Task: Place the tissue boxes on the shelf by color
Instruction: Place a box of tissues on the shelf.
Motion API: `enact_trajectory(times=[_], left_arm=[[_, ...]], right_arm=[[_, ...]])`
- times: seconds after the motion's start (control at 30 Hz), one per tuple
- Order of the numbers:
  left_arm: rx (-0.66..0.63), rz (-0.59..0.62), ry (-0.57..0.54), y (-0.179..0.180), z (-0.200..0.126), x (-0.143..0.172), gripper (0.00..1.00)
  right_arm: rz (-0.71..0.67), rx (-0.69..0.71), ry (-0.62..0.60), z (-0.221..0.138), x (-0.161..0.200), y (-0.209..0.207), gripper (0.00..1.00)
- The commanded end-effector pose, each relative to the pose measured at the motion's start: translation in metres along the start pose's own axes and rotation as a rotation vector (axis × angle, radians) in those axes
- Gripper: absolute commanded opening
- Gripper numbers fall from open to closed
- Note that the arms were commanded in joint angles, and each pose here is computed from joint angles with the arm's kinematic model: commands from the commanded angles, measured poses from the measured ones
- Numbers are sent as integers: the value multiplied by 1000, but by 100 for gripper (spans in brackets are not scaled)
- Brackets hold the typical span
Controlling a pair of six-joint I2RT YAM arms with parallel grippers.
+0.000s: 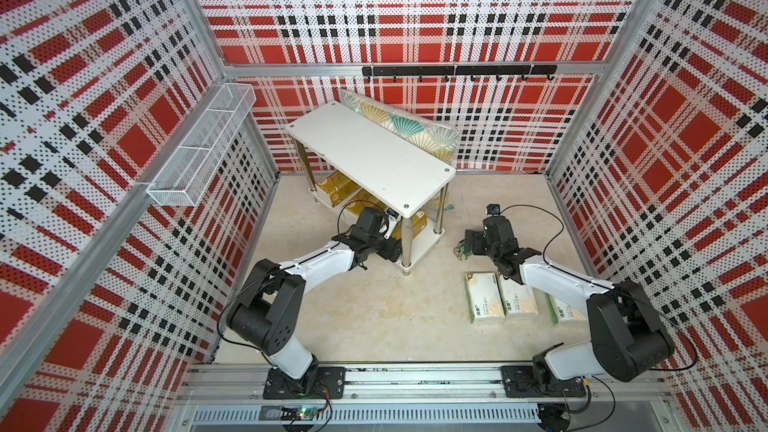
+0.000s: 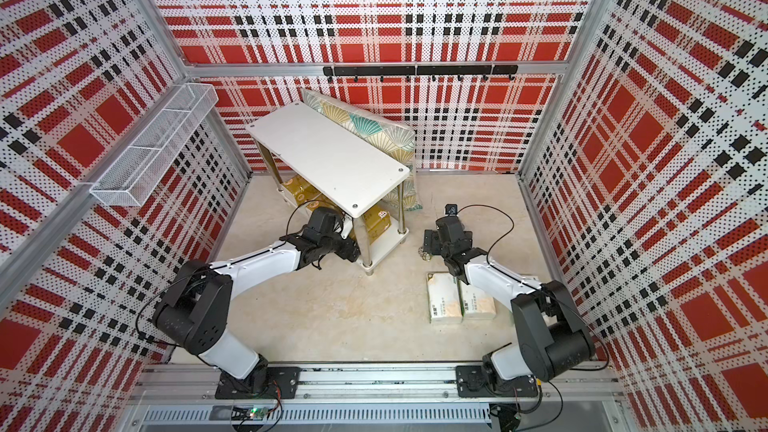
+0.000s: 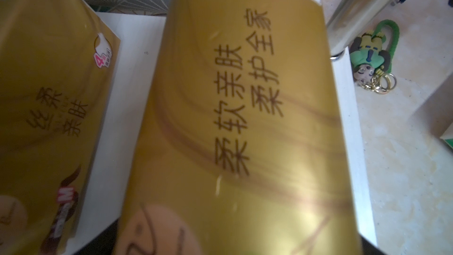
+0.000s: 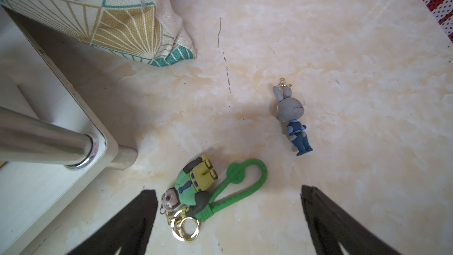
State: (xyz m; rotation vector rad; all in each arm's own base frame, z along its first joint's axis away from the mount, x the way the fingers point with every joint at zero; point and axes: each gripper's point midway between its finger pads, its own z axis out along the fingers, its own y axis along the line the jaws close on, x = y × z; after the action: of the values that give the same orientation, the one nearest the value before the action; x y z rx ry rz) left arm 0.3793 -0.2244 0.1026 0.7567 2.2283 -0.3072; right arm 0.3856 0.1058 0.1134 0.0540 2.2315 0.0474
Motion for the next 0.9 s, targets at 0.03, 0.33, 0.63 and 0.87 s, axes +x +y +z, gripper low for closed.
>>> enact_trajectory(times=[0.03,0.33,0.63,0.87], left_arm=[[20,5,-18,-4,-6,-7,97],[34,3,-31,-6,-14,-9,98],[39,5,-32,-8,-18,-10,99],[47,8,-41,-10,-24,-11,99]], right_arm=[[15,-7,-32,-1,-12,2,100],[22,-12,-32,0,-12,3,100],[20,-13,-33,-1,-12,3,100],[23,-13,-32,-1,-11,3,100]])
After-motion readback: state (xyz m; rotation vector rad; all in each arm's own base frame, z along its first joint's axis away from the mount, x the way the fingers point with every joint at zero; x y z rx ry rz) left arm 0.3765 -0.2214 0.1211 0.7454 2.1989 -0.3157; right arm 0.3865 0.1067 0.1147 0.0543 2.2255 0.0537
